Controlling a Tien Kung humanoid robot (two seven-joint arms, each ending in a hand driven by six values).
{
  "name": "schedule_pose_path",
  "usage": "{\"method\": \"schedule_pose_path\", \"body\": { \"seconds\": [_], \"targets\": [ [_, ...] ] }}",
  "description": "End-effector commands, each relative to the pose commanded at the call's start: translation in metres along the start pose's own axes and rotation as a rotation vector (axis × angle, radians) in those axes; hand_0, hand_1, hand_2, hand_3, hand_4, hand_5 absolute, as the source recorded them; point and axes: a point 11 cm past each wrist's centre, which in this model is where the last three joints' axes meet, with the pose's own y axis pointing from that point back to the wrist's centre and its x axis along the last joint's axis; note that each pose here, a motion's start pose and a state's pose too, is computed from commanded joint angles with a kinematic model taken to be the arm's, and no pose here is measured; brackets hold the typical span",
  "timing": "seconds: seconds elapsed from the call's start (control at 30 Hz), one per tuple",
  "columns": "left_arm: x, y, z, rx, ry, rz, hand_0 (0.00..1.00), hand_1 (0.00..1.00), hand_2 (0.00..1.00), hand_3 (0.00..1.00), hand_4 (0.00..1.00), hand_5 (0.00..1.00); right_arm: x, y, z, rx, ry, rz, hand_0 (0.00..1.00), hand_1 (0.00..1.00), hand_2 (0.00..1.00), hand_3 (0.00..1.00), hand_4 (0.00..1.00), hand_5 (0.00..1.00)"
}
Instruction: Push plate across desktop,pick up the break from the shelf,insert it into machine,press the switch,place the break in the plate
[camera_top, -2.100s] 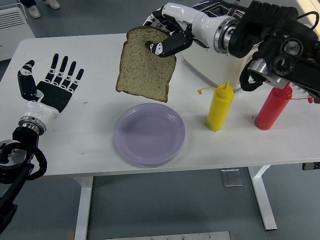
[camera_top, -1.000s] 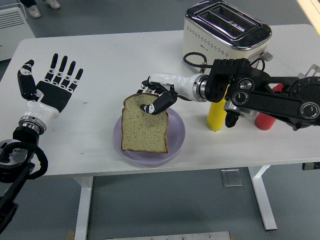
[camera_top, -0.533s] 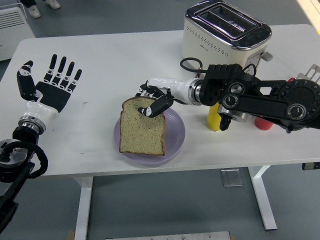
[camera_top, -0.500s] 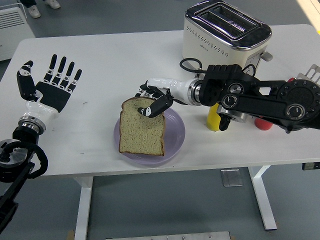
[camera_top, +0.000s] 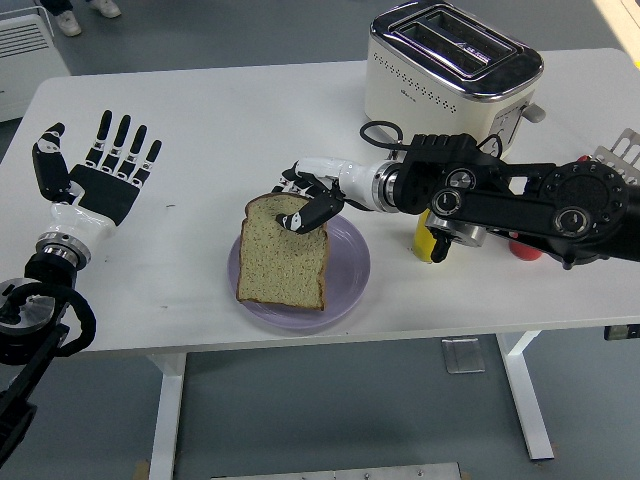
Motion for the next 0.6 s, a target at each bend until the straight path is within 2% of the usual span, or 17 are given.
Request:
{"method": "schedule_pose_path", "body": {
  "seconds": [0.03,0.2,0.23,0.4,0.43,0.6],
  "targets": [
    [0.0004,-0.0001,0.0003,-0.001,-0.001,0.001,0.822,0.753,0.726,0.694,0.627,0.998,-0.0001,-0.0003,0.0004,0.0,0.0,-0.001,0.221,0.446,0.492,0.485,0.34,0.002],
    [0.0017,-0.0003,0.0012,-0.006,-0.005,0.004,0.822,0.753,0.726,0.694,0.627,0.998,-0.001,-0.0013,0.0017,-0.004,0.001,-0.008,0.221,0.446,0.492,0.485,0.34,0.002],
    [0.0018,-0.0003,0.0011,-0.006,-0.006,0.004,0.822,0.753,0.726,0.695,0.627,0.998,-0.0012,-0.0014,0.0018,-0.005,0.002,-0.01,0.237,0.451,0.487,0.476,0.476,0.034],
    [0.003,-0.0006,0.0014,-0.01,-0.011,0.007,0.822,0.753,0.726,0.695,0.627,0.998,-0.0032,-0.0017,0.0034,-0.012,0.003,-0.031,0.237,0.451,0.487,0.476,0.476,0.034],
    [0.0036,-0.0009,0.0017,-0.012,-0.012,0.008,0.823,0.753,0.726,0.694,0.628,0.998,-0.0037,-0.0017,0.0039,-0.013,0.005,-0.037,0.268,0.494,0.527,0.49,0.69,0.225],
    [0.01,-0.0028,0.0052,-0.028,-0.023,0.025,0.823,0.753,0.726,0.694,0.628,0.998,-0.0063,-0.0016,0.0073,-0.022,0.023,-0.066,0.268,0.494,0.527,0.49,0.69,0.225]
  ]
}}
